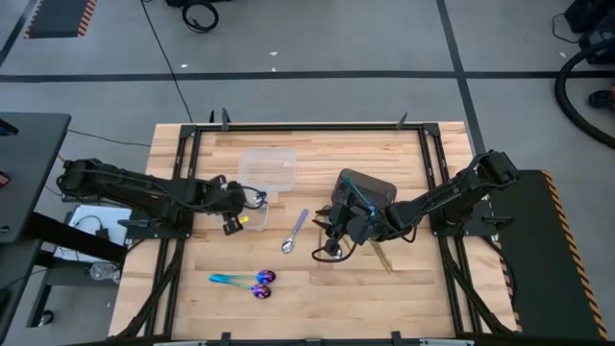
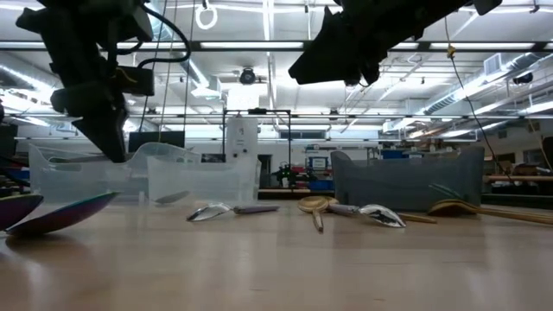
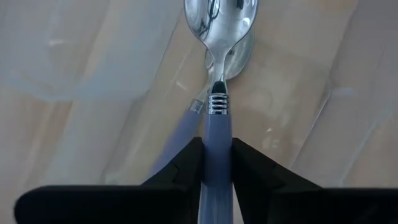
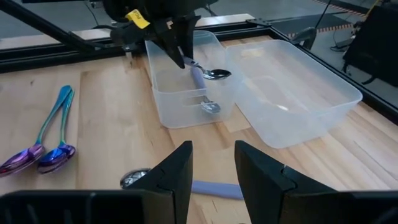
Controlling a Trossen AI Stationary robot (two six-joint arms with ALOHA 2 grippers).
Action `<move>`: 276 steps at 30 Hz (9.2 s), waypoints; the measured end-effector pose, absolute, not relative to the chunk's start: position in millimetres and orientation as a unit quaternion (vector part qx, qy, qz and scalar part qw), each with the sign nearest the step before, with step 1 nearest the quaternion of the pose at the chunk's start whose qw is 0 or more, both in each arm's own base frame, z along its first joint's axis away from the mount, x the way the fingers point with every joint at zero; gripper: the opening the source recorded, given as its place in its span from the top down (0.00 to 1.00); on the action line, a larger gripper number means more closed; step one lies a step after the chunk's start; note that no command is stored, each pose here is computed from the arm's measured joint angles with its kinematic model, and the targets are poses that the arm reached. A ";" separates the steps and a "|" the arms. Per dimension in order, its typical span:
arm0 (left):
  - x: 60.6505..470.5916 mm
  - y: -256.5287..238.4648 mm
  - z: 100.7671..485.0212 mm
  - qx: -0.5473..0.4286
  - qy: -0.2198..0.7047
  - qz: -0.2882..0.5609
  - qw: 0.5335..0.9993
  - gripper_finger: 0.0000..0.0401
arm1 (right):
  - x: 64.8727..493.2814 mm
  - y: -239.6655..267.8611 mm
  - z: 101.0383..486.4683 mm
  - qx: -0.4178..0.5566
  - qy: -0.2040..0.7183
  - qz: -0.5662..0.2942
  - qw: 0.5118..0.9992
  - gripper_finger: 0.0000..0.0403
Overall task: Sort silverware by color (type)
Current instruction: Put the blue spoon into the bottom transparent bin, then put the gold spoon into the top transparent bin
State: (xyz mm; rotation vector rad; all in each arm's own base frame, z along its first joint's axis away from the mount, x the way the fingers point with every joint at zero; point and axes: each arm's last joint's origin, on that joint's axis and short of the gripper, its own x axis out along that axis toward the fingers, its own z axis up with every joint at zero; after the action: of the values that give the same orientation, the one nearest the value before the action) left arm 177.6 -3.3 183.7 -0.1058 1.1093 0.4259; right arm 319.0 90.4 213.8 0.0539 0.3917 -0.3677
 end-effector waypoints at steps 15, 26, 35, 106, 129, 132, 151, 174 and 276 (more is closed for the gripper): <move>178.4 -4.8 186.4 -0.124 0.512 0.226 0.820 0.59 | 320.0 91.0 214.6 0.035 0.193 -0.163 0.967 0.68; 197.4 -21.7 213.6 0.016 0.429 0.187 0.884 0.58 | 320.1 91.3 214.1 0.054 0.196 -0.153 0.967 0.68; 219.3 -35.9 206.0 0.054 0.415 0.158 0.894 0.58 | 318.9 93.2 212.6 0.078 0.201 -0.150 0.965 0.68; 291.6 -133.8 210.6 0.159 0.347 -0.030 0.924 0.83 | 298.8 107.6 204.8 0.013 0.548 0.037 0.835 0.61; 305.0 -114.4 216.3 0.116 0.318 0.013 0.941 0.83 | 242.1 89.6 146.5 0.100 0.688 -0.105 0.711 0.58; 304.9 -114.5 216.3 0.116 0.319 0.013 0.941 0.83 | 237.9 88.6 146.5 0.107 0.697 -0.124 0.698 0.59; 304.0 -114.6 215.1 0.120 0.325 0.012 0.938 0.83 | 221.8 88.1 145.7 0.132 0.712 -0.183 0.665 0.60; 303.5 -114.4 214.6 0.121 0.329 0.012 0.937 0.83 | 222.9 90.3 137.6 0.130 0.701 -0.158 0.684 0.90; 233.1 -142.8 183.4 -0.140 0.277 0.040 0.950 0.84 | 469.8 -78.1 285.6 -0.121 0.269 0.034 0.955 0.94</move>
State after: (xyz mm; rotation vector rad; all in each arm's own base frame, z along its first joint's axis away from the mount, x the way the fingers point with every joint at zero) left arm 233.1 -142.8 183.4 -0.2857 0.5631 0.0806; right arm 469.8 -78.1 285.6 -0.2449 0.5455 0.0683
